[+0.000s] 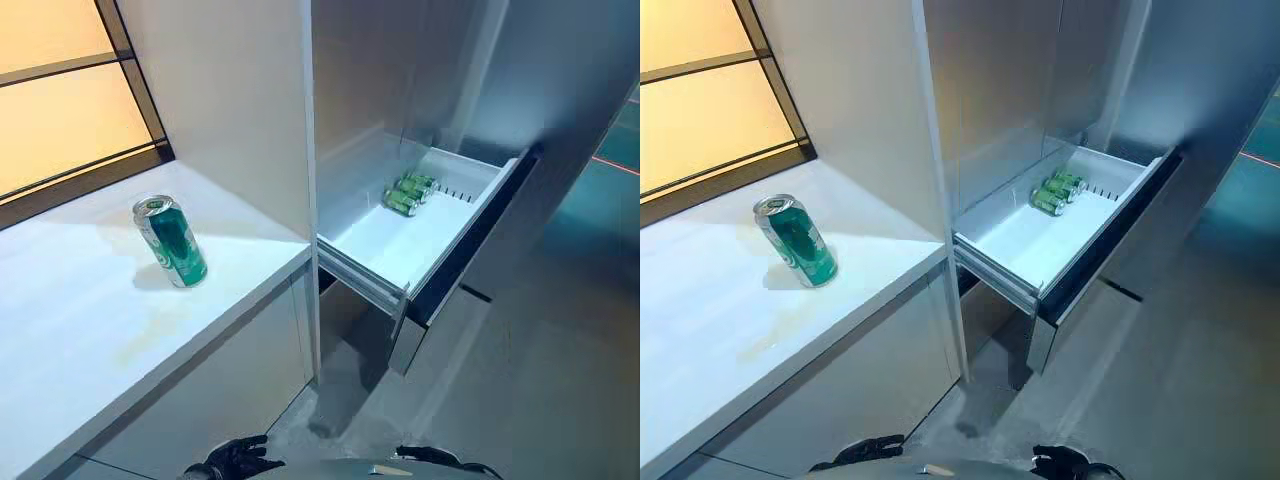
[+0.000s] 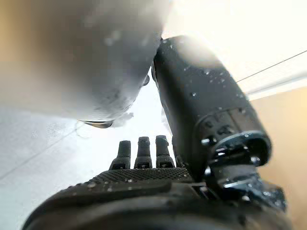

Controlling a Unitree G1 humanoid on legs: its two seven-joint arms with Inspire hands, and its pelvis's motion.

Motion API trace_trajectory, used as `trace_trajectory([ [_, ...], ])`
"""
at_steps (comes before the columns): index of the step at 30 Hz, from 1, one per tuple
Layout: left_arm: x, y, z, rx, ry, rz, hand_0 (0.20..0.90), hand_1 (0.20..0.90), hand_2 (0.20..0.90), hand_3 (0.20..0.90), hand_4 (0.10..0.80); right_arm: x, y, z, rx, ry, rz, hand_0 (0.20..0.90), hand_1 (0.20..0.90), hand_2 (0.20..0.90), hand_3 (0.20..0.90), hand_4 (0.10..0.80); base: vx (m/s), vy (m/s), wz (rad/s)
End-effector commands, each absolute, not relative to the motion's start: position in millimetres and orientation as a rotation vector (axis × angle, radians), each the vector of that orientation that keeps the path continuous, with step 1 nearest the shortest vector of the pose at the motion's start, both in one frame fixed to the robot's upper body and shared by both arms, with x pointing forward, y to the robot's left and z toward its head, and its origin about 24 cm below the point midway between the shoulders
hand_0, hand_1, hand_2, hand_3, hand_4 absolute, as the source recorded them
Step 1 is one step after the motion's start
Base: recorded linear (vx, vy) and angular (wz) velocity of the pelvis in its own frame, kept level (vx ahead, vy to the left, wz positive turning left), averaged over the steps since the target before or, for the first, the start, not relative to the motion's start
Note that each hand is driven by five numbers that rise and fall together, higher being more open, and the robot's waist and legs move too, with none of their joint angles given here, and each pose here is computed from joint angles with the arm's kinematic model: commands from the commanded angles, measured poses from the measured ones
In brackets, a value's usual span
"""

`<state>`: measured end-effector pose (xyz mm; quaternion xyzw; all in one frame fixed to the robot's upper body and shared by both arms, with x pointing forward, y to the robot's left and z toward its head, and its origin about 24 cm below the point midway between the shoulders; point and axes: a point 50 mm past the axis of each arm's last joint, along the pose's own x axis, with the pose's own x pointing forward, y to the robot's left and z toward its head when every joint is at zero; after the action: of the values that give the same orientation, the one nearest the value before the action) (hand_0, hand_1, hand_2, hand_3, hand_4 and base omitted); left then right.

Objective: Put drinks into fridge and close the fridge

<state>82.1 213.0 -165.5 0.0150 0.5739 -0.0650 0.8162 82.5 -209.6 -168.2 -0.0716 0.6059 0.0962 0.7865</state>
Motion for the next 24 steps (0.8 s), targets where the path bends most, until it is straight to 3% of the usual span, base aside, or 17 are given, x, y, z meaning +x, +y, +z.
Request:
trace_trajectory([
  [1, 83.7, 191.4, -168.7, -0.005, 1.222, -0.213, 0.9, 0.9, 0.9, 0.9, 0.8, 88.2, -209.6, -167.0, -0.167, 1.295, 0.245, 0.9, 0.9, 0.9, 0.9, 0.8, 0.0, 0.0, 0.0],
  [11, 90.2, 190.3, -167.2, -0.043, 1.187, -0.183, 0.9, 0.9, 0.9, 0.9, 0.8, 91.1, -209.0, -166.7, -0.173, 1.292, 0.243, 0.9, 0.9, 0.9, 0.9, 0.8, 0.0, 0.0, 0.0],
  [15, 106.8, 187.9, -160.0, -0.126, 1.054, -0.213, 0.9, 0.9, 0.9, 0.9, 0.8, 92.1, -212.6, -165.9, -0.182, 1.295, 0.239, 0.9, 0.9, 0.9, 0.9, 0.8, 0.002, 0.008, 0.0],
  [24, 167.9, 142.9, -114.7, -0.44, 0.773, -0.748, 0.9, 0.9, 0.9, 0.9, 0.8, 100.7, -229.2, -160.4, -0.22, 1.295, 0.243, 0.9, 0.9, 0.9, 0.9, 0.8, 0.0, 0.0, 0.0],
])
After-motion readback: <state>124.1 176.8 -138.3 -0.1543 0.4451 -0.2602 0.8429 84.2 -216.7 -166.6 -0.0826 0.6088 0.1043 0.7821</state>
